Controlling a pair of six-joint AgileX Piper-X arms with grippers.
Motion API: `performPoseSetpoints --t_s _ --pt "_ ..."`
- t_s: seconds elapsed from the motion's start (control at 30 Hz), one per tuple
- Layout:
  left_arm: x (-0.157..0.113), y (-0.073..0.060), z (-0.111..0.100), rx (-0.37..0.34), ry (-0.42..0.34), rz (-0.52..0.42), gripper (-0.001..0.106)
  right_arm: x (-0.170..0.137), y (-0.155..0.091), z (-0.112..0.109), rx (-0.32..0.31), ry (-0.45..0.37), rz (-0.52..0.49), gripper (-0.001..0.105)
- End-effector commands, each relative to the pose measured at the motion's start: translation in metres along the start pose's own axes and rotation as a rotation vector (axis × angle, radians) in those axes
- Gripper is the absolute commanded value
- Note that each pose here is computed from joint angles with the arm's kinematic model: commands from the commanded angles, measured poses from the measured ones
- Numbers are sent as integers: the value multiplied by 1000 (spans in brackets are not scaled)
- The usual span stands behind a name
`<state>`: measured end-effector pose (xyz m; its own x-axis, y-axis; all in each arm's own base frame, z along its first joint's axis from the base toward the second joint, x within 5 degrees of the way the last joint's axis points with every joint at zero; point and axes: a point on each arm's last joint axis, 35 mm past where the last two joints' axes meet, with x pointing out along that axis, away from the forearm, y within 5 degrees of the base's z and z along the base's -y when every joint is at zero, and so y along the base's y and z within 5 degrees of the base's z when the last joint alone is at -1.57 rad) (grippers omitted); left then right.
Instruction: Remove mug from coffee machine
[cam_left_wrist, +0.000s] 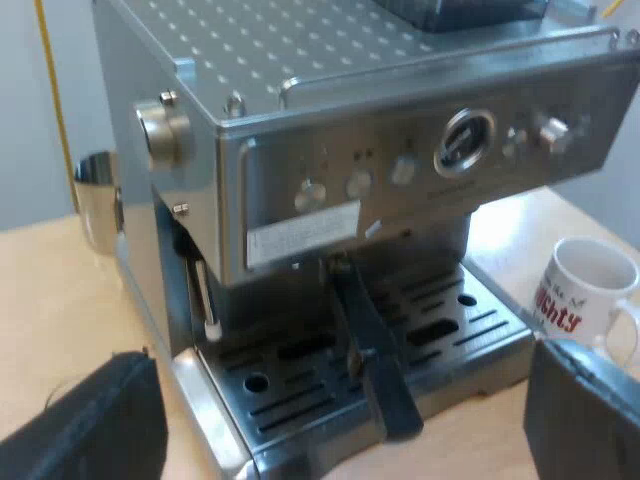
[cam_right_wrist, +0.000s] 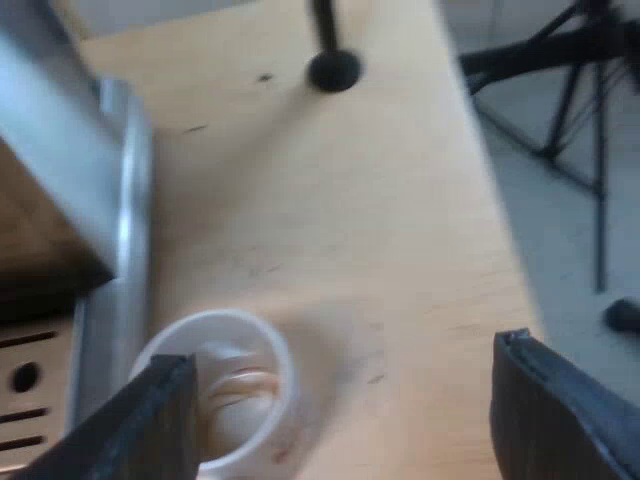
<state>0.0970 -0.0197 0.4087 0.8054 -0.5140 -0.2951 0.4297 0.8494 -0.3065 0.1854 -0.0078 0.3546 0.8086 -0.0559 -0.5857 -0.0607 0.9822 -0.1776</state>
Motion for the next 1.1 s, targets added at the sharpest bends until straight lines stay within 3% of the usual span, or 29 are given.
performPoseSetpoints --t_s 0.03,0.3,0.47,0.73,1.0,1.1 --pt "-3 -1 -1 1 3 12 87 -19 -2 -3 -62 -19 -20 63" --pt "-22 -9 -11 4 -10 63 87 -58 4 -36 -85 -96 -53 63" --pt "-46 -12 -25 4 -43 286 87 -83 9 -61 -81 -199 -82 63" --pt "-76 -20 -42 19 -118 449 87 -109 14 -94 -71 -323 -137 63" --pt "-104 -32 -66 30 -159 453 87 -123 21 -127 -70 -267 -122 63" --pt "-112 -35 -77 28 -152 454 87 -121 23 -134 -72 -197 -104 63"
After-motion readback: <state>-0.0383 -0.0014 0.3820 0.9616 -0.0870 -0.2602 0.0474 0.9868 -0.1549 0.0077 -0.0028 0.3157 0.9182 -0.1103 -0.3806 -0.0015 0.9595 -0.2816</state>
